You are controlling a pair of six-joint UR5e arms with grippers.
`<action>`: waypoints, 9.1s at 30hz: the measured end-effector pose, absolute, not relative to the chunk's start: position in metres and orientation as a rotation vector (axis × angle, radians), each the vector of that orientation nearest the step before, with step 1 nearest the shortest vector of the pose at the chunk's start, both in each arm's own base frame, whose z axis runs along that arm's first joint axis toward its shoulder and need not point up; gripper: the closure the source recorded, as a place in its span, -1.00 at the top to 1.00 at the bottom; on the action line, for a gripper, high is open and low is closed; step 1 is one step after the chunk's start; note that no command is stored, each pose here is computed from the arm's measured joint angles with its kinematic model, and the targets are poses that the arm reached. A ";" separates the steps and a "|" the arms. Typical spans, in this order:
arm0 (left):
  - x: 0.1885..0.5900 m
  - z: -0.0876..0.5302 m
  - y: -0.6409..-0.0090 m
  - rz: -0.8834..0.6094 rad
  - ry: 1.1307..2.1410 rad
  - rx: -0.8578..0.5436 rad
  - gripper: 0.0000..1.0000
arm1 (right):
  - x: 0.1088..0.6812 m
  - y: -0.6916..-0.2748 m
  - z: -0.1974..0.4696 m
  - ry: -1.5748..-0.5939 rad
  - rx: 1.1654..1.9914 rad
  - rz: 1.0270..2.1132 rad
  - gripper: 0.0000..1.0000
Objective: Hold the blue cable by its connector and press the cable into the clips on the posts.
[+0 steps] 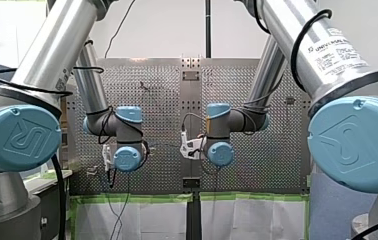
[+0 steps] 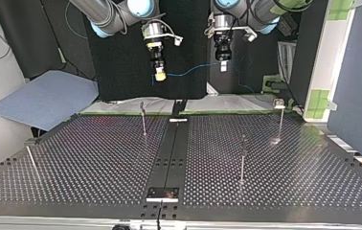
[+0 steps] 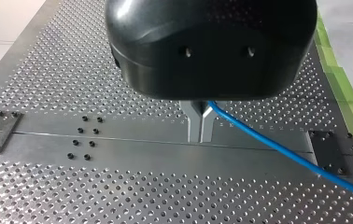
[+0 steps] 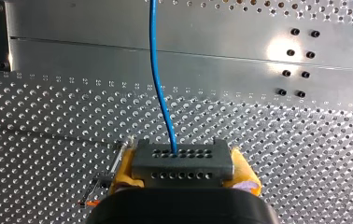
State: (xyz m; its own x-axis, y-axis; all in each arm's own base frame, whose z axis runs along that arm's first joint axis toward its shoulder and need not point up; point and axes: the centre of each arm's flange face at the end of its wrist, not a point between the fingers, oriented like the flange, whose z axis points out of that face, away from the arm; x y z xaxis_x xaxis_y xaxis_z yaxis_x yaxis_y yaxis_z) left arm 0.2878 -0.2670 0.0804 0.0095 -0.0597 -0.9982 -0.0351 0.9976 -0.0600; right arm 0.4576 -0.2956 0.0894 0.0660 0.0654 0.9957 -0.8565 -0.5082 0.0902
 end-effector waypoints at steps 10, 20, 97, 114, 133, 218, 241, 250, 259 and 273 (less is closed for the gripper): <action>0.288 0.080 -0.267 -0.019 1.562 -0.075 -1.00 | 0.458 -0.296 0.089 -0.811 1.590 1.544 -1.00; 0.288 0.080 -0.267 -0.019 1.562 -0.075 -1.00 | 0.458 -0.296 0.089 -0.811 1.590 1.544 -1.00; 0.288 0.080 -0.267 -0.019 1.562 -0.075 -1.00 | 0.458 -0.296 0.089 -0.811 1.590 1.544 -1.00; 0.288 0.080 -0.267 -0.019 1.562 -0.075 -1.00 | 0.458 -0.296 0.089 -0.811 1.590 1.545 -1.00; 0.288 0.080 -0.267 -0.021 1.562 -0.073 -1.00 | 0.458 -0.295 0.090 -0.811 1.590 1.544 -1.00; 0.346 0.163 -0.249 0.261 1.599 -0.116 -1.00 | 0.509 -0.331 0.218 -0.819 1.643 1.698 -1.00; 0.373 0.278 -0.242 0.280 1.487 -0.204 -1.00 | 0.528 -0.353 0.260 -0.790 1.629 1.737 -1.00; 0.383 0.325 -0.252 0.207 1.447 -0.183 -1.00 | 0.530 -0.358 0.266 -0.787 1.633 1.728 -1.00; 0.389 0.359 -0.253 0.174 1.431 -0.213 -1.00 | 0.534 -0.362 0.278 -0.765 1.632 1.729 -1.00; 0.390 0.365 -0.239 0.072 1.489 -0.219 -1.00 | 0.534 -0.371 0.287 -0.749 1.634 1.723 -1.00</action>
State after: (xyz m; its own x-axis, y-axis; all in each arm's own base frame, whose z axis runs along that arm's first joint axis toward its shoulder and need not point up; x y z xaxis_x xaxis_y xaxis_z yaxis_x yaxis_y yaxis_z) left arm 0.3895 -0.2394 0.3649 0.0833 -0.0867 -0.9928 -0.1826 0.9780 -0.1007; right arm 0.5343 -0.3711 0.2874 -0.0219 0.0654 0.9976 -0.7743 -0.6323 0.0244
